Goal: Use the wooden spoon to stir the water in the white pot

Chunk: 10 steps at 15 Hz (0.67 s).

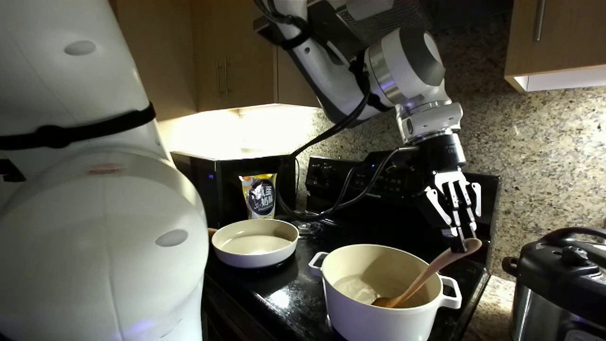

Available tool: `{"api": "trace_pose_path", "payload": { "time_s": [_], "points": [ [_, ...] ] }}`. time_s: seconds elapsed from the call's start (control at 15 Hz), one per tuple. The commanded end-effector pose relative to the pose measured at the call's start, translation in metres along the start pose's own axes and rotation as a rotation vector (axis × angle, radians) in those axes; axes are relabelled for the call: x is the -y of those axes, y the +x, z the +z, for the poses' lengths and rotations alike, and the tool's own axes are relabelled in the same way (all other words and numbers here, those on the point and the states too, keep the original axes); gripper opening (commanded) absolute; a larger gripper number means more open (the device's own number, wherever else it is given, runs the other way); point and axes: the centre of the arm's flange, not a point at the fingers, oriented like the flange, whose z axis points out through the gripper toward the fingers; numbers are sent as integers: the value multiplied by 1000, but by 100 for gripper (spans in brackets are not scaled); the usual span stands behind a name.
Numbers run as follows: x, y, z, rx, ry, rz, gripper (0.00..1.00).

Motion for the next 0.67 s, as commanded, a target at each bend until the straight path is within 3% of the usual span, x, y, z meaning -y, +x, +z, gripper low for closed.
{"api": "trace_pose_path", "payload": {
  "time_s": [0.0, 0.33, 0.6],
  "points": [
    [3, -19, -19, -36, 23, -75, 10],
    [13, -52, -27, -15, 64, -184, 10],
    [37, -53, -18, -8, 53, -131, 10]
  ]
}}
